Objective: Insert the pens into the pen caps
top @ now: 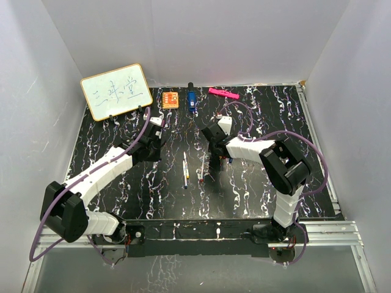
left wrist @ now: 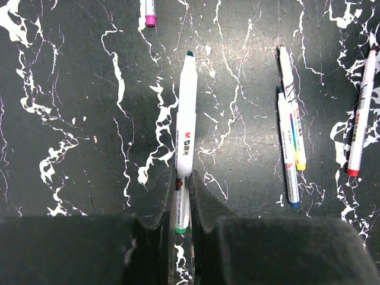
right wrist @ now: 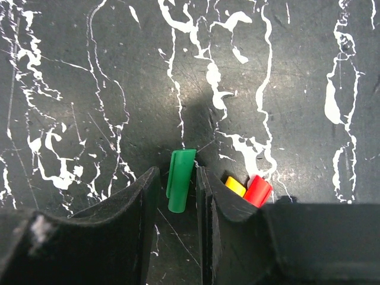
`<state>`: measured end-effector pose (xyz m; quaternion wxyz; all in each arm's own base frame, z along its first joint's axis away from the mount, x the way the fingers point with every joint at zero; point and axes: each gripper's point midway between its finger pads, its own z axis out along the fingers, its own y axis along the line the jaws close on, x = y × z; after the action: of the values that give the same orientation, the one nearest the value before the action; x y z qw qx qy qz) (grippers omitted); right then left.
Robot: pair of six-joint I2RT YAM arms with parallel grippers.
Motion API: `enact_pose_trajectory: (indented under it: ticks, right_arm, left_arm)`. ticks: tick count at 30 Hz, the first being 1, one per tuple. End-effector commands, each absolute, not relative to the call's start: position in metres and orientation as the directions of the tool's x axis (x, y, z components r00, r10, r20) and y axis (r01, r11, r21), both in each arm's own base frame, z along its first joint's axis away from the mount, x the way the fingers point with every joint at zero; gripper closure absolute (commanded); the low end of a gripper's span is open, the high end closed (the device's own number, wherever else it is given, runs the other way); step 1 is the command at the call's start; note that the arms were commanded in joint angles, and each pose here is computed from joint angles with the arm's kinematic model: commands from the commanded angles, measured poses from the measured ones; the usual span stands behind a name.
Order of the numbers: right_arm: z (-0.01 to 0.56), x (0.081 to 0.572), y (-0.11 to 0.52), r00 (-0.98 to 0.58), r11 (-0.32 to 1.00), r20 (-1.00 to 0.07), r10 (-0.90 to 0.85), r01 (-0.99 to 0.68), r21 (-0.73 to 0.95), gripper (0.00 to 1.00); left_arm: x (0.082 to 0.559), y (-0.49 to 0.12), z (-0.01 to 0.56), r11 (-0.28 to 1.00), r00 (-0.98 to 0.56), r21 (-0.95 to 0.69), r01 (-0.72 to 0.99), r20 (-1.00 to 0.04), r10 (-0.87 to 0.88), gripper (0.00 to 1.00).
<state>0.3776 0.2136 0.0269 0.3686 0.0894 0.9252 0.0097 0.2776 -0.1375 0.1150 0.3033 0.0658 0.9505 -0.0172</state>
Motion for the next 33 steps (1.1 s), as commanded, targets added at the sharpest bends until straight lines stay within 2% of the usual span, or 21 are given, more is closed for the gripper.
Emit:
enact_pose_trajectory:
  ticks: [1,10,19,22,24,28,33]
  right_arm:
    - [0.034,0.383,0.218,-0.699,0.98,-0.689,0.192,0.178,0.092,0.71]
    - [0.024,0.376,0.213,-0.723,0.984,-0.672,0.16,0.173,0.049,0.72]
    - [0.014,0.371,0.212,-0.76,0.987,-0.639,0.117,0.16,-0.009,0.94]
    - [0.004,0.363,0.209,-0.784,0.988,-0.613,0.1,0.153,-0.034,1.0]
    - [0.002,0.36,0.209,-0.789,0.989,-0.606,0.096,0.146,-0.033,1.0]
    - [0.023,0.373,0.214,-0.749,0.991,-0.655,0.096,0.133,-0.007,1.0]
    - [0.078,0.403,0.224,-0.64,0.991,-0.757,0.131,0.111,0.078,1.0]
  left_arm:
    - [0.28,-0.141,0.128,0.991,-0.779,-0.039,0.131,-0.622,0.079,1.0]
    - [0.285,-0.147,0.13,0.988,-0.777,-0.054,0.144,-0.625,0.079,1.0]
    - [0.286,-0.152,0.129,0.984,-0.783,-0.063,0.164,-0.615,0.091,1.0]
    - [0.287,-0.156,0.128,0.982,-0.784,-0.075,0.174,-0.614,0.092,1.0]
    - [0.288,-0.159,0.128,0.979,-0.784,-0.088,0.182,-0.615,0.091,1.0]
    - [0.286,-0.171,0.126,0.967,-0.787,-0.136,0.217,-0.611,0.091,1.0]
    - [0.288,-0.189,0.131,0.938,-0.772,-0.208,0.279,-0.63,0.09,1.0]
